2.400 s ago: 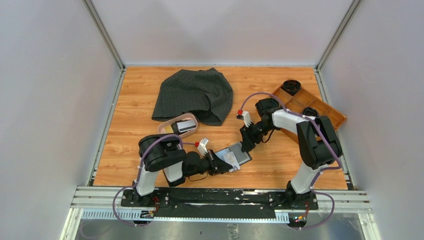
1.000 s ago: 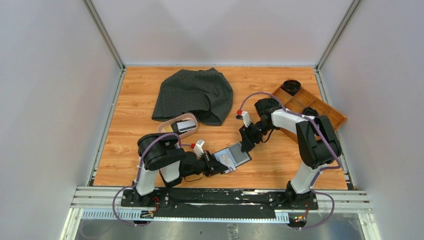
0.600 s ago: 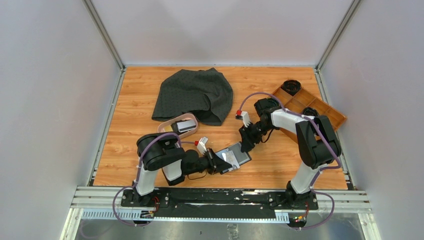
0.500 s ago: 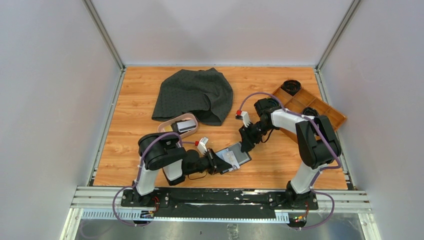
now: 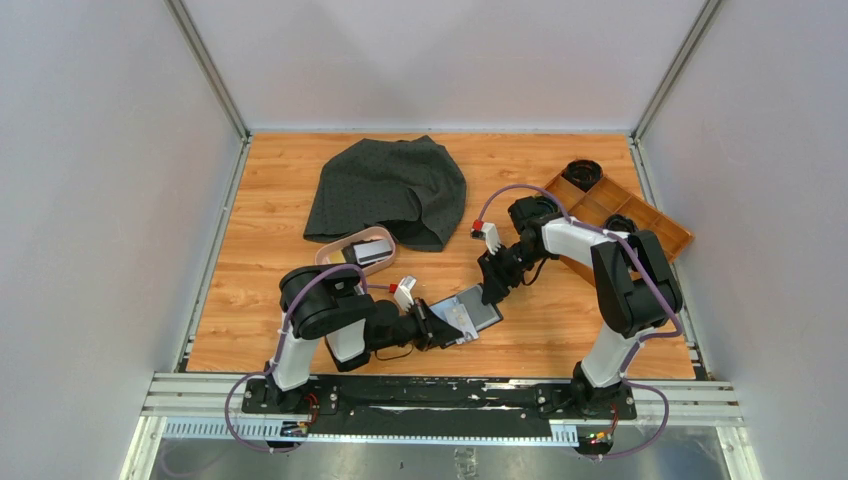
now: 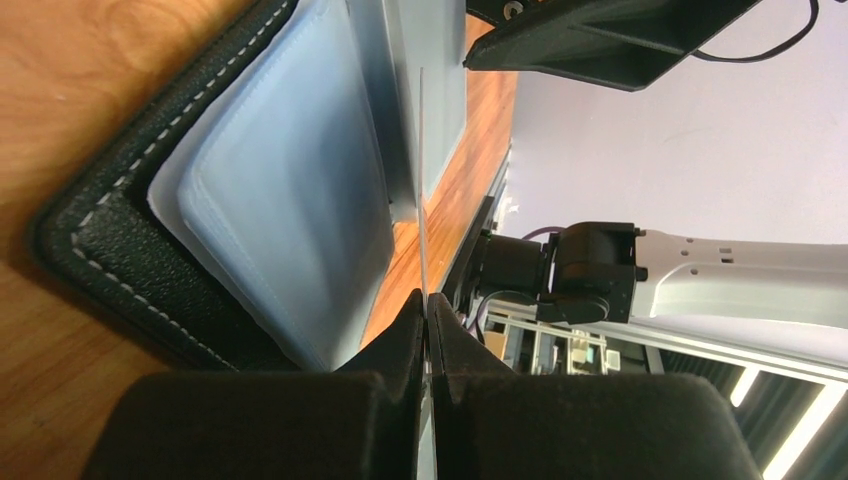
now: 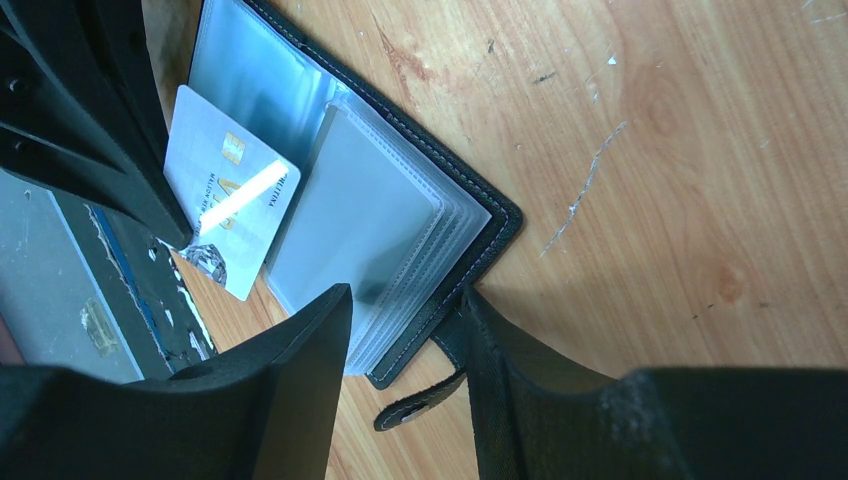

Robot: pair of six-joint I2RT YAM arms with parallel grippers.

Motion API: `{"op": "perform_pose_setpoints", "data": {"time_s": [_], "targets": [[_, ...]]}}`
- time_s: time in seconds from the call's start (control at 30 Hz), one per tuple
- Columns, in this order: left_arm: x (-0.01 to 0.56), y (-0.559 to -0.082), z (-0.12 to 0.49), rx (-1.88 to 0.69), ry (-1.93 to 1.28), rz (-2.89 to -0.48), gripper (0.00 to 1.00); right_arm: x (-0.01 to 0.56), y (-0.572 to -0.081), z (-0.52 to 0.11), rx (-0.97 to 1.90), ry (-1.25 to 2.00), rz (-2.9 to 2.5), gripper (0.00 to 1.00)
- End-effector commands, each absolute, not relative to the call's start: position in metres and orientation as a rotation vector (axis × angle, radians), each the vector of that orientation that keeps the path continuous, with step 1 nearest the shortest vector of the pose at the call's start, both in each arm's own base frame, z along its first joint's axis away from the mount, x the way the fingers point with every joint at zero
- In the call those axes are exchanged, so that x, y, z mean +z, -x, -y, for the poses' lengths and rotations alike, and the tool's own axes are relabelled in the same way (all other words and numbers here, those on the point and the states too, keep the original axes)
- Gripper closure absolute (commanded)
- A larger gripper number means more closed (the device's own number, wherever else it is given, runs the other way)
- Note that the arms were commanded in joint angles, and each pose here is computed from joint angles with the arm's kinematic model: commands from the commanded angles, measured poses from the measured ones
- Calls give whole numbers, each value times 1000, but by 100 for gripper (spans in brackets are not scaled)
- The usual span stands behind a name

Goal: Put the credit cards into the card holder
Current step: Insert the credit card into the card holder.

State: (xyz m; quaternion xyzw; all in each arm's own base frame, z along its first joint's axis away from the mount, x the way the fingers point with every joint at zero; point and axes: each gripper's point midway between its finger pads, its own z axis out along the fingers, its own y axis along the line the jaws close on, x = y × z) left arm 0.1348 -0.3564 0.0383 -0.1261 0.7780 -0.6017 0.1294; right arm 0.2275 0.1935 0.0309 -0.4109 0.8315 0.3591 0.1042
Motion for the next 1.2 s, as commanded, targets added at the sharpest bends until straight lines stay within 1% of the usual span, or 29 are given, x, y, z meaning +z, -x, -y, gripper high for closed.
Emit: {"op": "perform_pose_setpoints", "data": {"time_s": [0.0, 1.17], "targets": [[32, -138, 349, -1715, 397, -2264, 100, 22, -218, -191, 1046, 1247, -2508, 51], [32, -147, 357, -1751, 438, -2264, 100, 23, -218, -192, 1048, 1251, -2502, 51]]}}
